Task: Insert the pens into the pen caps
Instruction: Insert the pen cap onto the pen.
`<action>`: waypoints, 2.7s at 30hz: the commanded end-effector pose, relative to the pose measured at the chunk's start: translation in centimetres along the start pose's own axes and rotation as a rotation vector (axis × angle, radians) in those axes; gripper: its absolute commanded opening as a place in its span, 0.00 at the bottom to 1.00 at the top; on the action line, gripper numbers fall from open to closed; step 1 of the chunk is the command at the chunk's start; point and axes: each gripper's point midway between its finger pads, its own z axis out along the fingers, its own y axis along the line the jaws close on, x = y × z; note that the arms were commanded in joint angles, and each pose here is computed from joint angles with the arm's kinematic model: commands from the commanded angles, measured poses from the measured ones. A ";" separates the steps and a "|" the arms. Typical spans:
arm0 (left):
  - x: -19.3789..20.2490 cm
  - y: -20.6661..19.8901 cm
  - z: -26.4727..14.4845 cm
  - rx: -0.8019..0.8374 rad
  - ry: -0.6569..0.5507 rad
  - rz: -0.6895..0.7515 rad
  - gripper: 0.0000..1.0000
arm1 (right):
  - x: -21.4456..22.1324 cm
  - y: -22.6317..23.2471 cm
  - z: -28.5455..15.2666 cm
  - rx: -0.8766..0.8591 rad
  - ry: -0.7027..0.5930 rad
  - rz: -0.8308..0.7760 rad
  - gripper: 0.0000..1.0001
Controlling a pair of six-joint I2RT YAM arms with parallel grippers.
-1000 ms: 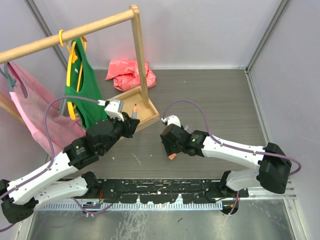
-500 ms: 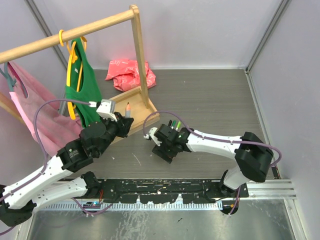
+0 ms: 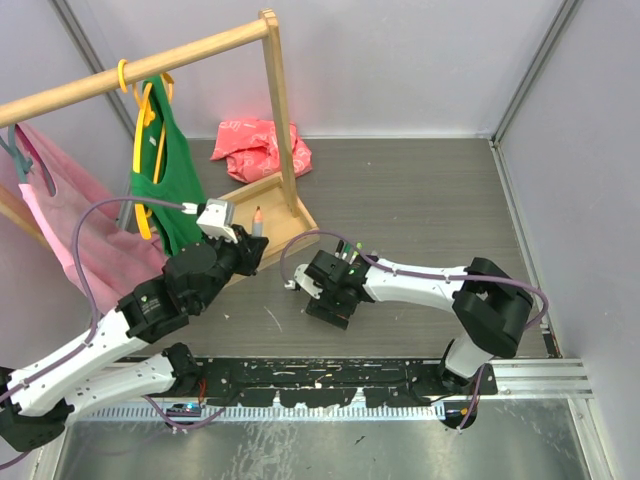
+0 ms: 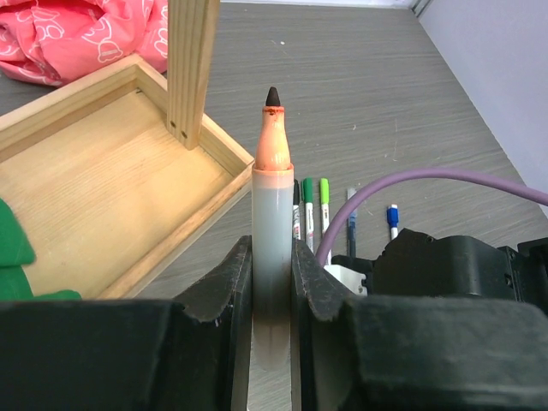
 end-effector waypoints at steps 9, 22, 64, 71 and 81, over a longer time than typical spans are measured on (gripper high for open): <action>-2.9 -0.7 -0.5 0.015 -0.069 -0.046 0.00 | -0.8 -0.7 0.0 0.008 -0.005 -0.114 0.75; -3.0 -0.9 -0.5 0.024 -0.069 -0.050 0.00 | -0.2 -0.8 1.2 0.012 0.032 -0.115 0.69; -4.0 -2.3 -0.7 0.080 -0.069 -0.073 0.00 | -4.1 -2.3 -1.8 0.249 -0.248 1.053 0.44; -3.8 -2.2 -0.9 0.085 -0.065 -0.084 0.00 | -3.1 -2.7 -1.0 0.299 -0.228 1.096 0.46; -3.7 -2.3 -0.9 0.087 -0.063 -0.087 0.00 | -1.8 -2.0 1.0 0.303 -0.149 1.086 0.48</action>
